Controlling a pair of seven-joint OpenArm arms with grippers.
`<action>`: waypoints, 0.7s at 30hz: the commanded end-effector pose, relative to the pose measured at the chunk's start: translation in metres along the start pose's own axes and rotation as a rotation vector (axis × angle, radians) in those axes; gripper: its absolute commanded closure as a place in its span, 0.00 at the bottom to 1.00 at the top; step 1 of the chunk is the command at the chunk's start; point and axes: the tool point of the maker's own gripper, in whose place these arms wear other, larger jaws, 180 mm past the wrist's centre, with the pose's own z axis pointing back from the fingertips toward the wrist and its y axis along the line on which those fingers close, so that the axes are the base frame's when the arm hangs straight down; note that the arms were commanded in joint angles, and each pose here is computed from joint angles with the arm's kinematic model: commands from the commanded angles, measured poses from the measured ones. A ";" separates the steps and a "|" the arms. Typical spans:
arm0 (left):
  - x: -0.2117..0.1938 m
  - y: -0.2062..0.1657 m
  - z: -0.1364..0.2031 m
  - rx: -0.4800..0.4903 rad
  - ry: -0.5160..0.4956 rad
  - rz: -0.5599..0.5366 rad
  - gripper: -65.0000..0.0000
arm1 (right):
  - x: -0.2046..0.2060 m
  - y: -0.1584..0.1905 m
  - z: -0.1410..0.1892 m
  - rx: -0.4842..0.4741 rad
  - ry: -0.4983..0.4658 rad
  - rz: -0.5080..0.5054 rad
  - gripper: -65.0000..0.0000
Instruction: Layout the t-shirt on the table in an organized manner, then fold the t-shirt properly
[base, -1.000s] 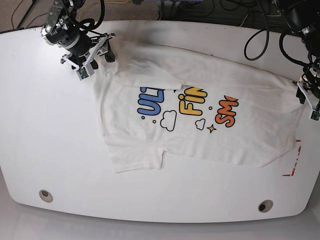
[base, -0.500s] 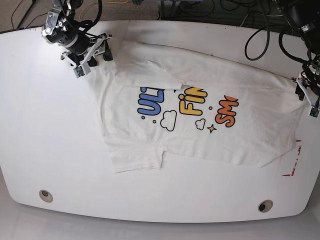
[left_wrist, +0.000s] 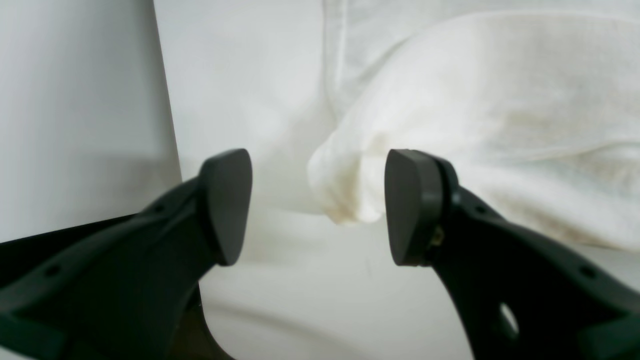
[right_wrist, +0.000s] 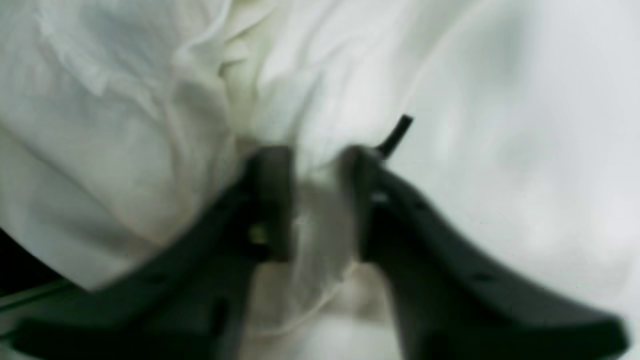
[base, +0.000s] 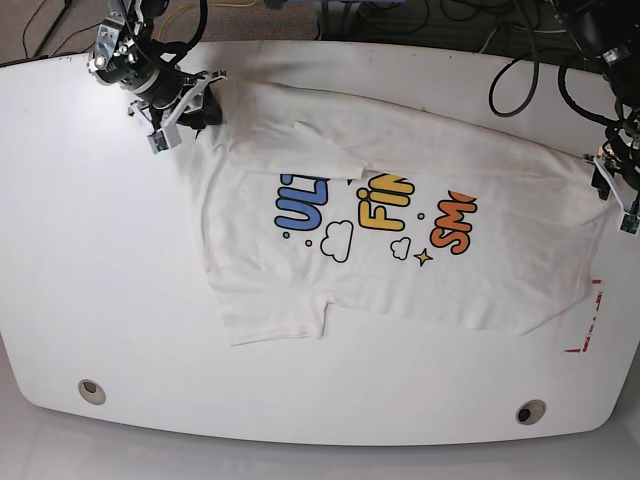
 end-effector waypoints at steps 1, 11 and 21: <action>0.014 0.015 0.006 0.038 -0.042 -0.003 0.40 | -0.007 -0.005 0.004 -0.015 0.036 0.014 1.00; 0.009 0.004 0.005 0.019 -0.037 0.015 0.40 | -0.015 -0.040 0.026 -0.077 0.114 0.113 1.00; -0.022 -0.011 0.026 0.047 0.064 0.091 0.40 | -0.007 -0.074 0.048 -0.140 0.164 0.217 1.00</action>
